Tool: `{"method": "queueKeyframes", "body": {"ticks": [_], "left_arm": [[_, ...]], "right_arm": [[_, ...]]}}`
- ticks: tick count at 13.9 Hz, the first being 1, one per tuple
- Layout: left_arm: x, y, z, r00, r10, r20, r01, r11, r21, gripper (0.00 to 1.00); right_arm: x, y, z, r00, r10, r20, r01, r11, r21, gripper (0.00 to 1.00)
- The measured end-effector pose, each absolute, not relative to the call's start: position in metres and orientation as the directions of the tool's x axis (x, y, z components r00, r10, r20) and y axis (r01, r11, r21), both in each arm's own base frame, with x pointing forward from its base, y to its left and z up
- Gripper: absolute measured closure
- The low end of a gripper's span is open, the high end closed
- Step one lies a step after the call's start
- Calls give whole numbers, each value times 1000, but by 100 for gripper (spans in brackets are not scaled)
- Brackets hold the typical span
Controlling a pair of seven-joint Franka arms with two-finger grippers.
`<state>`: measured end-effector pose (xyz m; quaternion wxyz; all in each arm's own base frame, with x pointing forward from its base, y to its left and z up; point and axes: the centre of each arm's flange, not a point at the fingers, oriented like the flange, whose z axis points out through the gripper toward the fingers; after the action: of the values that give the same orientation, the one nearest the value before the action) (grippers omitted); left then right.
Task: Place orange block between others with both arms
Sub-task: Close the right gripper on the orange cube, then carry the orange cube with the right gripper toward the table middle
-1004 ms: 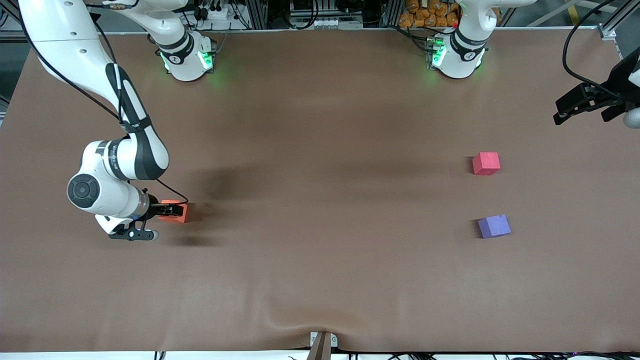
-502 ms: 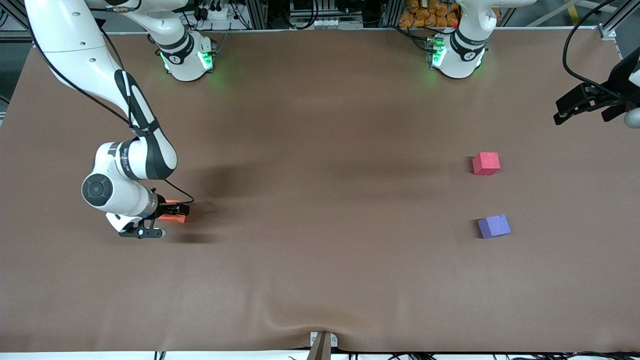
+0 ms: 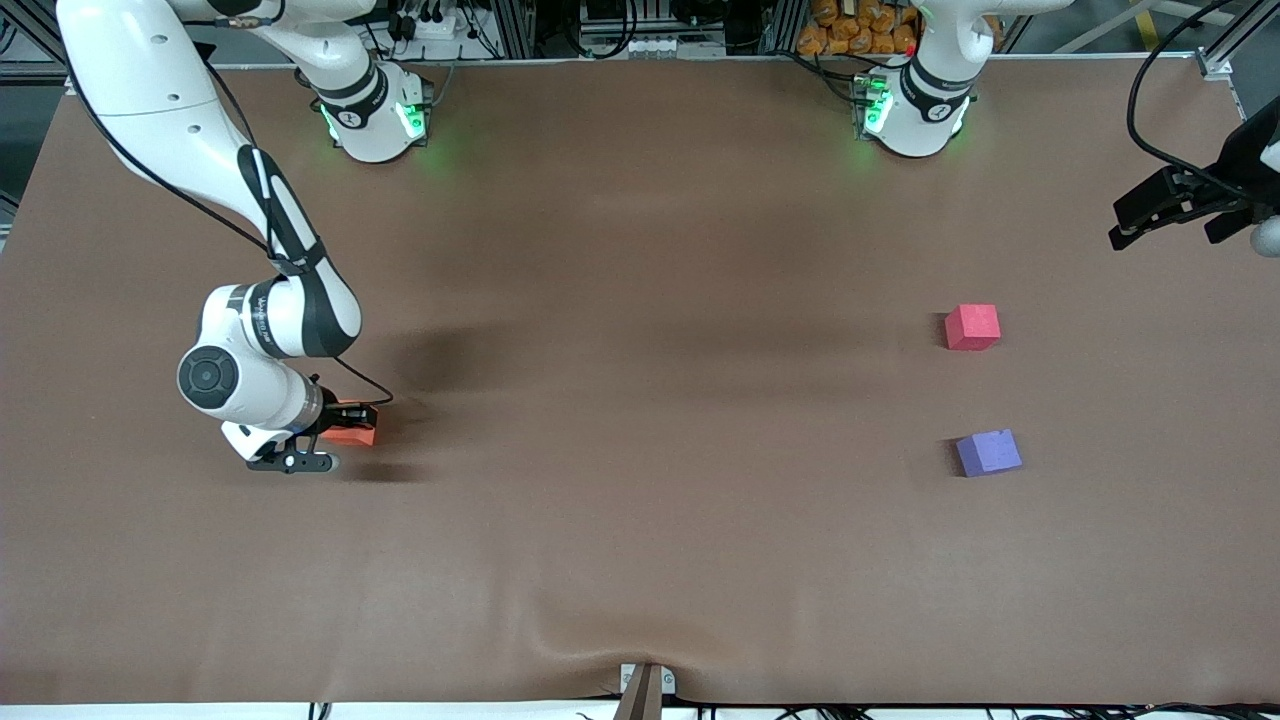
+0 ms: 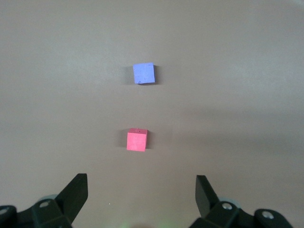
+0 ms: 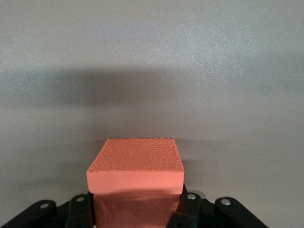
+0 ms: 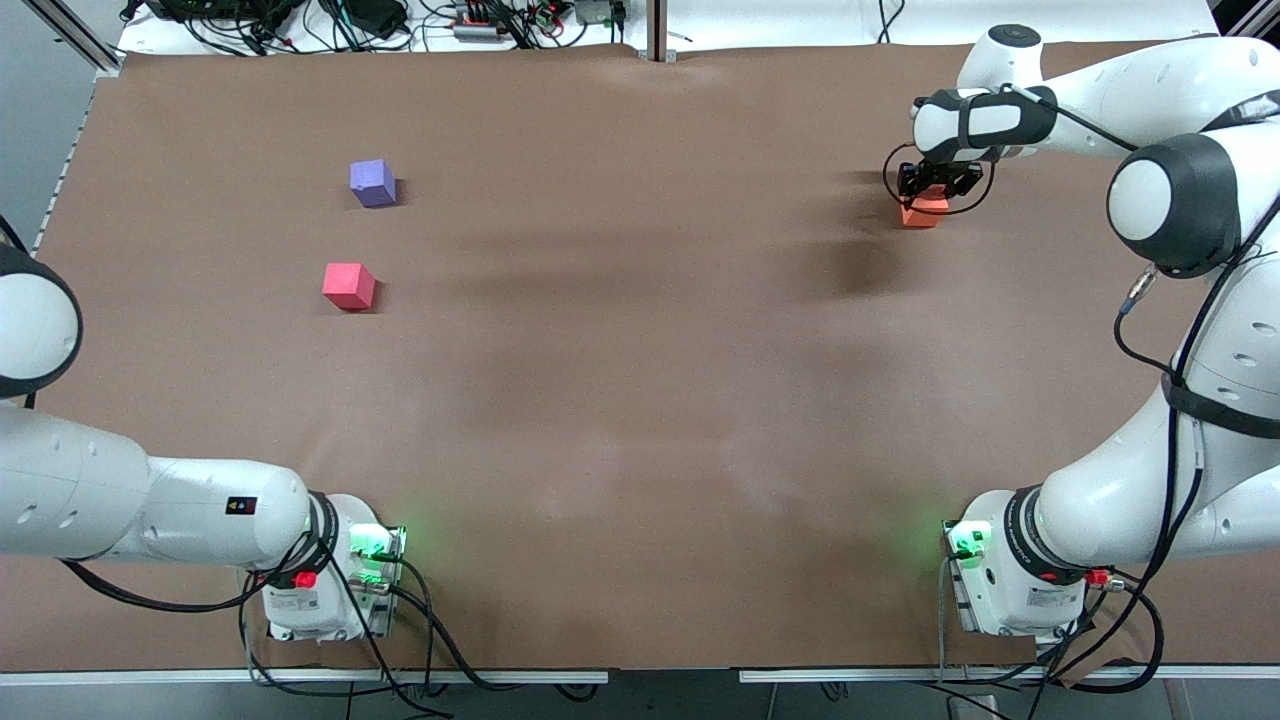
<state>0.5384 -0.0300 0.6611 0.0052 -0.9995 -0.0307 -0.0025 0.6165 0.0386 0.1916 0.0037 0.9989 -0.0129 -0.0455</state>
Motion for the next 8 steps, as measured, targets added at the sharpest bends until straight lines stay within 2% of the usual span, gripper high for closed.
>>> {"method": "queueKeyframes", "body": {"ticks": [4,8], "left_arm": [[538,-31,661,998,59,6,59,-998,-10,0],[538,-32,661,998,58,6,58,-998,-10,0]], "right_arm": [[622,47,212,998,-12,-57,-12,-1000,5,43],[626,102,260,998,59,-23,58,-998,-3,46]]}}
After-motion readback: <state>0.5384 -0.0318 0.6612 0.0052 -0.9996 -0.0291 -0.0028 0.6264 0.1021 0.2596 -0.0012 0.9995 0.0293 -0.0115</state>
